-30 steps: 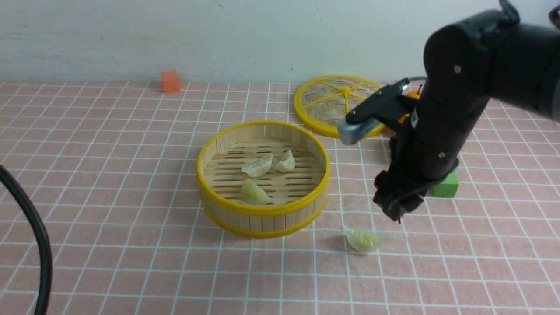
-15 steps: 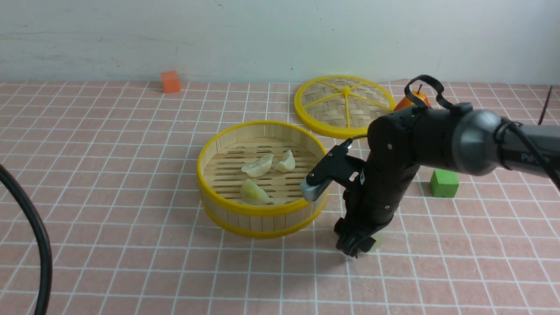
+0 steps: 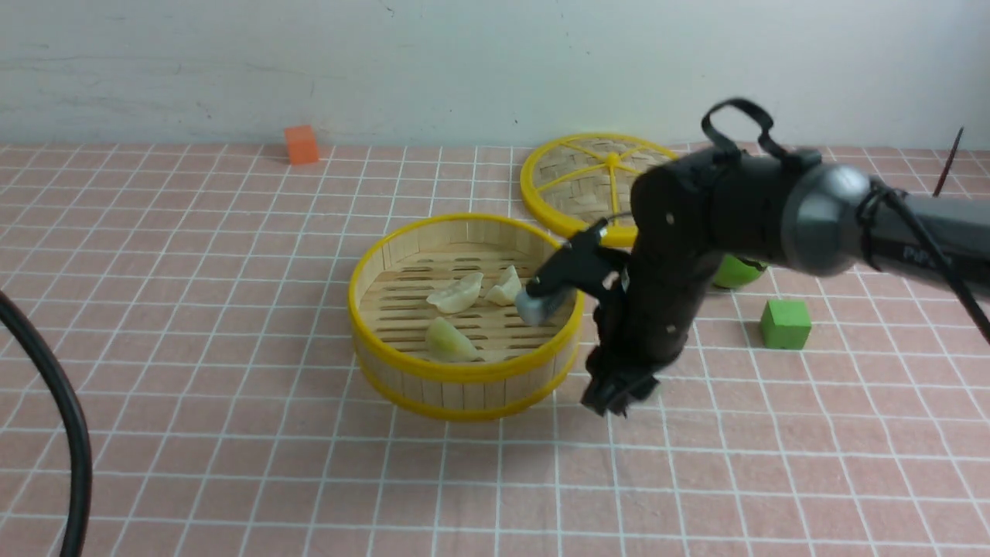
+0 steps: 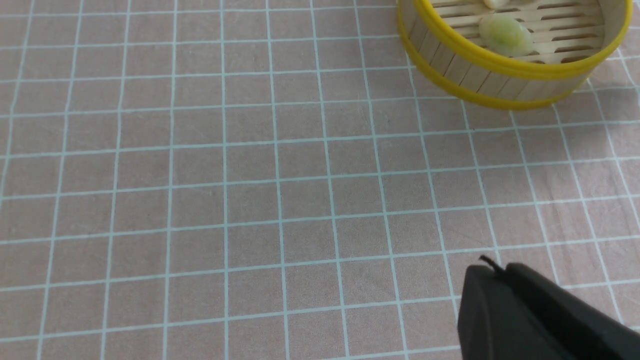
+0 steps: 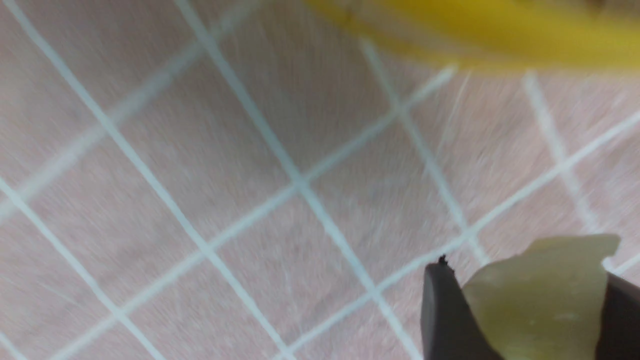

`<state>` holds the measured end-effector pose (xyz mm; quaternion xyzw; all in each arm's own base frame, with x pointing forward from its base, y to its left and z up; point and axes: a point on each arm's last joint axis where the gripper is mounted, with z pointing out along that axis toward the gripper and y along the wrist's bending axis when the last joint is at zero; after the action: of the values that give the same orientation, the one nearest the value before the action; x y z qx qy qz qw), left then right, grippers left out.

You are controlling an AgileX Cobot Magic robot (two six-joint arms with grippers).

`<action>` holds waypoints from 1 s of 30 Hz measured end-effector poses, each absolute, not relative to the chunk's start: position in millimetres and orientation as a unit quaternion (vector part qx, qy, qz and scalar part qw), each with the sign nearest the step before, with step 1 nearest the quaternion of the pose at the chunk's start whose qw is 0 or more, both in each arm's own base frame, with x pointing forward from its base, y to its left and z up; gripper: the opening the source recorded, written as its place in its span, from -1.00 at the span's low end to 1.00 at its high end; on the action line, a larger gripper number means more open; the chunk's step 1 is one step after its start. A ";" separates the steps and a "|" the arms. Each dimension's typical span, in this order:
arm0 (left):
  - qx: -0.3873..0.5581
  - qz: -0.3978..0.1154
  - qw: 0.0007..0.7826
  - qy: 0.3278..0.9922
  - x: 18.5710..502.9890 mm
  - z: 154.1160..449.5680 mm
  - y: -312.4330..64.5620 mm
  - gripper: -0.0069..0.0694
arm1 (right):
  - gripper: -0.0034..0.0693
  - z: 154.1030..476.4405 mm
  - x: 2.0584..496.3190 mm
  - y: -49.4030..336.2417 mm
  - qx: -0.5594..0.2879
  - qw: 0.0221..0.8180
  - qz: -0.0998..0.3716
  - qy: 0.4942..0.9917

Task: Put the dumplings into the steamer on the table with the pink tablecloth.
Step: 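Place the dumpling in the bamboo steamer basket with the right gripper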

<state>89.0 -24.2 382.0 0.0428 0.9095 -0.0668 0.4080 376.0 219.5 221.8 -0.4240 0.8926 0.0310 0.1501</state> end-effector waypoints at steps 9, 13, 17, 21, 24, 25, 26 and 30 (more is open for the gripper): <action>0.043 -0.067 0.408 0.910 89.0 382.0 -24.2 -0.76 | -0.11 288.8 387.5 265.3 -0.413 0.290 0.070 0.860; 0.043 -0.067 0.408 0.910 89.0 382.0 -24.1 -0.76 | -0.11 249.7 403.7 275.4 -0.394 0.280 0.072 0.872; 0.043 -0.067 0.408 0.910 89.0 382.0 -24.1 -0.75 | -0.11 218.5 411.7 280.6 -0.388 0.262 0.071 0.881; 0.043 -0.067 0.408 0.910 89.0 382.0 -24.1 -0.73 | 0.01 205.5 414.3 282.4 -0.387 0.254 0.070 0.883; 0.043 -0.067 0.408 0.910 89.0 382.0 -24.1 -0.72 | 0.27 204.7 413.8 282.1 -0.388 0.250 0.070 0.884; 0.043 -0.067 0.408 0.910 89.0 381.9 -24.1 -0.72 | 0.41 205.8 413.1 281.7 -0.389 0.247 0.069 0.885; 0.043 -0.067 0.408 0.910 89.0 381.9 -24.1 -0.72 | 0.51 209.3 411.6 280.8 -0.389 0.245 0.069 0.885; 0.043 -0.066 0.407 0.910 88.9 381.9 -24.1 -0.72 | 0.75 240.2 402.3 274.9 -0.391 0.242 0.070 0.885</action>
<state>88.9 -24.1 381.9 0.0428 0.9099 -0.0664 0.4073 402.3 274.9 240.2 -0.3914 0.8851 0.0696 0.2418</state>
